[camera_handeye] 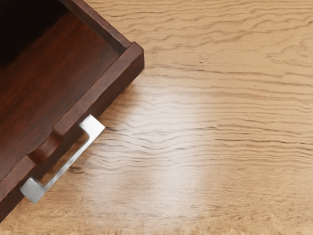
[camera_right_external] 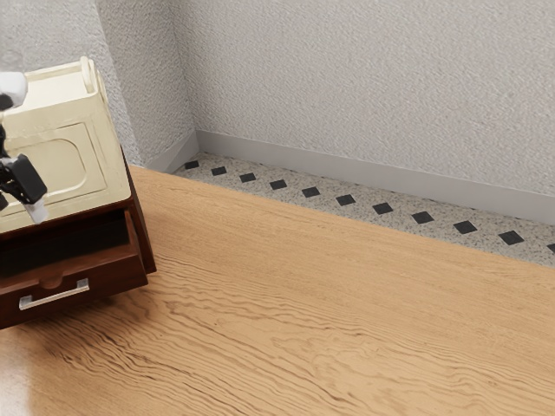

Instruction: Push the drawer handle with one arm to close the drawer

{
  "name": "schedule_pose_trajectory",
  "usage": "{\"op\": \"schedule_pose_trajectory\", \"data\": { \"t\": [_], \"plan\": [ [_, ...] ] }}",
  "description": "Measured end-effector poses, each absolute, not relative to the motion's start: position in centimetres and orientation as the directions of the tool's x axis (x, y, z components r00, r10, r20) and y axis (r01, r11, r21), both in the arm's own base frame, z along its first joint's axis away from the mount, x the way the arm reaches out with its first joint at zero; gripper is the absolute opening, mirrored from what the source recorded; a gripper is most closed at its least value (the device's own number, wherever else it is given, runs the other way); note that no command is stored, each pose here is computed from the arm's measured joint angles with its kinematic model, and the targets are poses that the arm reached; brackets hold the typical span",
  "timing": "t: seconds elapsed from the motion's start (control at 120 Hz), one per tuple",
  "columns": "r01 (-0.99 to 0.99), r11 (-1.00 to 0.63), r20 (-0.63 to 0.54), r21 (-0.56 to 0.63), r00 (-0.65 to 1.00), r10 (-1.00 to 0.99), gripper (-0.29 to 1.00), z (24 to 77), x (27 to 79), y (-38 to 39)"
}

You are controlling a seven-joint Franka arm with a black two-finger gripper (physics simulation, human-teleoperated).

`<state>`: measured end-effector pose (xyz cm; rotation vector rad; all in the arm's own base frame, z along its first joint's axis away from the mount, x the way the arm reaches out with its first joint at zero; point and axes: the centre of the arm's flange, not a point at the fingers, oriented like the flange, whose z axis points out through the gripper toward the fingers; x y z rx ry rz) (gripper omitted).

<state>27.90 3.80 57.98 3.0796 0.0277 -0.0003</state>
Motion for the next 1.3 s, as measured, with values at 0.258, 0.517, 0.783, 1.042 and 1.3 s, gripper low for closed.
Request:
{"op": "schedule_pose_trajectory", "data": {
  "t": [0.258, 0.517, 0.783, 1.042, 1.3],
  "plan": [
    [0.203, -0.977, -0.165, 0.06, 0.968, 0.191, 0.68, 42.2, 25.6, 5.0],
    [0.516, -0.849, -0.139, 0.111, 0.854, 0.501, 0.68, 37.8, 31.1, 8.2],
    [0.65, -0.755, -0.02, 0.085, 0.759, 0.651, 0.68, 38.2, 32.6, 9.9],
    [0.702, -0.712, -0.036, 0.029, 0.712, 0.701, 0.68, 38.0, 31.6, 9.8],
    [0.75, -0.662, -0.039, 0.011, 0.661, 0.749, 0.38, 37.9, 31.4, 10.2]
  ]
}}
